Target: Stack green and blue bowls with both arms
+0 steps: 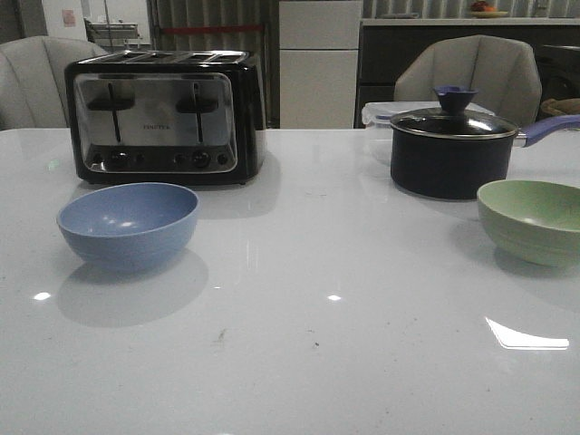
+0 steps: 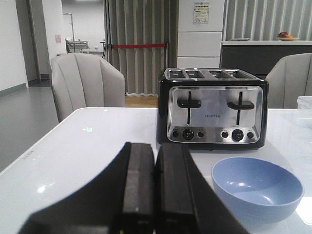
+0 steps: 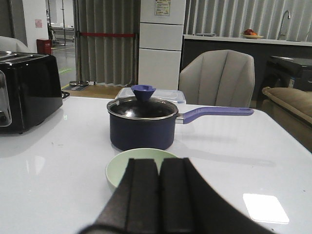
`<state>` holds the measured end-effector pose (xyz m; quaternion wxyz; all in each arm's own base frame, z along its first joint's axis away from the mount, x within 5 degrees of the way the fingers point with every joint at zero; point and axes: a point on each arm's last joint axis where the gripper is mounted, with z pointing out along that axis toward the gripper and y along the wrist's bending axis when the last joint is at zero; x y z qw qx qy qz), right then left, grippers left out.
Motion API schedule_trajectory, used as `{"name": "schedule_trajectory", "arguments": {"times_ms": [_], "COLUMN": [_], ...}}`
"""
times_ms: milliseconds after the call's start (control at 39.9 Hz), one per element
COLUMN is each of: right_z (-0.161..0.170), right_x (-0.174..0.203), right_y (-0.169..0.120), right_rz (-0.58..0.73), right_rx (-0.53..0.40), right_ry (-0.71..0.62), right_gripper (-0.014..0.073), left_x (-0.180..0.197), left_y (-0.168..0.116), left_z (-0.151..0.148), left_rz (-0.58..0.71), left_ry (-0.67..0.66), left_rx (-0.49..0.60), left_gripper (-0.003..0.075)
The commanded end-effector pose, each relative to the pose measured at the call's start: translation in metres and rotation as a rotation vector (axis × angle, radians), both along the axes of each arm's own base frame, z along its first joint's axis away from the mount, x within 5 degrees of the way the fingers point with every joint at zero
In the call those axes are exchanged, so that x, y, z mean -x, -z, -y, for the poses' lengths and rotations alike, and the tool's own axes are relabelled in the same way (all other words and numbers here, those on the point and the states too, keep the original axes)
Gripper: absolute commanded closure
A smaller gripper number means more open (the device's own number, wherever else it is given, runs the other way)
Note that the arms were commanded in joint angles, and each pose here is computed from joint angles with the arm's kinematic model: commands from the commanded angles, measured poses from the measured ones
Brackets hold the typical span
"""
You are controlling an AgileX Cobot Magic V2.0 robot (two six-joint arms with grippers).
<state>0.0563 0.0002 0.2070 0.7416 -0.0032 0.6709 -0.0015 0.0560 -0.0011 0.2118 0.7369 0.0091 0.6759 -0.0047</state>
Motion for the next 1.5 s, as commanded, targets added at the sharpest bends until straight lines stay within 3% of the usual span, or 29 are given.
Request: {"name": "schedule_trajectory", "arguments": {"times_ms": [0,751,901,1152,1477], "right_z": [0.000,0.000,0.000,0.000,0.000], "right_x": [0.003,0.003,0.005,0.023,0.009], "right_y": [-0.010,-0.010,-0.021,-0.083,-0.153], "right_rz": [0.103,0.113,0.160,0.196,-0.049], "right_rx": [0.002,0.002,-0.008,-0.010,-0.008], "right_ry": [0.004,0.003,0.003,0.000,-0.002], "right_gripper": [0.0537,0.0537,0.0537,0.0537,0.0537], "left_x": [0.003,0.003,0.005,0.021,0.015], "left_y": [-0.007,-0.008,-0.017,-0.076,-0.149], "left_z": [0.000,0.000,0.000,0.000,0.001], "left_rz": [0.100,0.102,0.154,0.210,-0.033], "left_ry": [-0.001,-0.001,0.001,0.007,0.012], "left_rx": [0.009,0.009,0.021,0.045,0.038], "left_gripper": [0.0627,0.0627,0.0627,0.0627,0.0627]}}
